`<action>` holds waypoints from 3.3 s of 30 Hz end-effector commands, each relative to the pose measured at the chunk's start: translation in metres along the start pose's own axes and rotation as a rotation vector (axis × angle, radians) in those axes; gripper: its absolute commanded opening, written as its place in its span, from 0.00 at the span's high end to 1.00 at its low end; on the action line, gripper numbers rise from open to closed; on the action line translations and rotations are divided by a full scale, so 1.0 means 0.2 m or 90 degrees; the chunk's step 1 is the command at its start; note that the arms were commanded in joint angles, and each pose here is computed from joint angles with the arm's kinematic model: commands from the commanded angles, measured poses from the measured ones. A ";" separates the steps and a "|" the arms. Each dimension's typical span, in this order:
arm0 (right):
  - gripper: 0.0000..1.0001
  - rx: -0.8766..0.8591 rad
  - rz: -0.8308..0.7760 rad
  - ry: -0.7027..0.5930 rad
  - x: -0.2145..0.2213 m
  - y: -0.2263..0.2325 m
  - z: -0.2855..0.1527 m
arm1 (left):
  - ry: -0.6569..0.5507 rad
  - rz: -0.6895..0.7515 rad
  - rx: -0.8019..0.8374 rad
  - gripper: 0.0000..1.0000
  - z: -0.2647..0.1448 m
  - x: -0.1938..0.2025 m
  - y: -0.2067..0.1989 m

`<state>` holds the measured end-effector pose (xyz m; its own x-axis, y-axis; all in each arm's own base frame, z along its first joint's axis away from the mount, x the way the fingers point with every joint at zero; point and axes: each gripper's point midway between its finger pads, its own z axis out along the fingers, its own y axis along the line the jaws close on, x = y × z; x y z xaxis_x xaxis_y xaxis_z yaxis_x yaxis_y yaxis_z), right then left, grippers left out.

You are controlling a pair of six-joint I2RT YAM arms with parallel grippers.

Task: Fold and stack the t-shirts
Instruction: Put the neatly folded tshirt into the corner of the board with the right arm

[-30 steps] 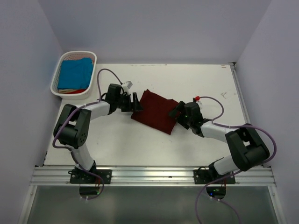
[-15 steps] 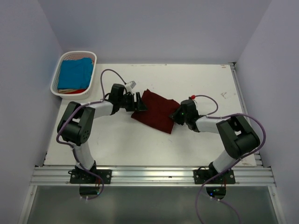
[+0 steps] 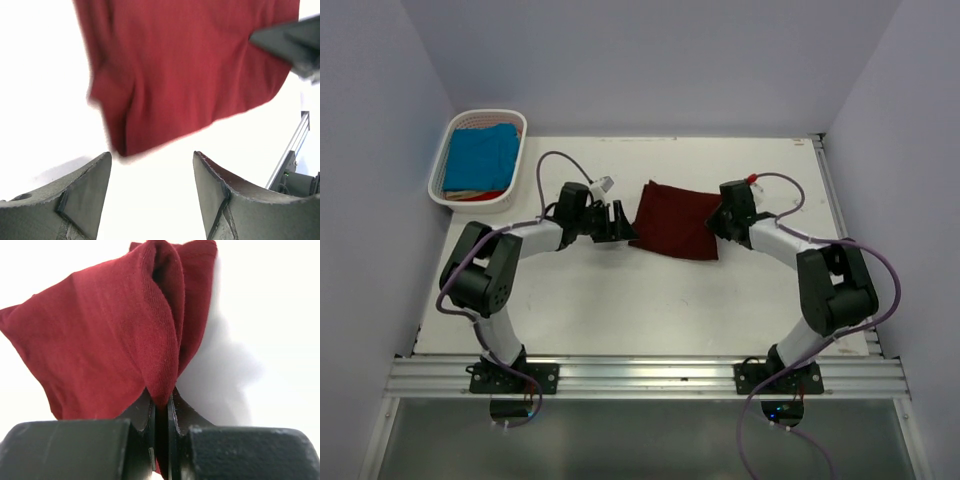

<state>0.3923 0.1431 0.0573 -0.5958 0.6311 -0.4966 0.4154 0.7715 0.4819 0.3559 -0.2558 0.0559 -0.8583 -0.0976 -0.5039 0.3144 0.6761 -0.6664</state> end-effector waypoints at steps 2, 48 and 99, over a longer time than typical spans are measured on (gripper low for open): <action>1.00 0.082 0.010 -0.078 -0.30 -0.07 0.04 | -0.045 0.043 0.006 0.30 -0.12 -0.10 -0.12; 1.00 0.329 0.493 -0.296 -1.13 -0.98 0.47 | -0.016 0.063 -0.050 0.32 -0.46 0.01 -0.23; 0.28 -0.139 0.302 -0.281 -1.48 -0.57 0.52 | -0.014 0.035 0.004 0.33 -0.37 -0.03 -0.29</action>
<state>0.6032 -0.1387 0.0509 0.0282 0.9322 -0.3608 0.4185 0.3167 0.8512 0.3099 -0.2334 0.1156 -0.8642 -0.0607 -0.4995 0.3105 0.7168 -0.6243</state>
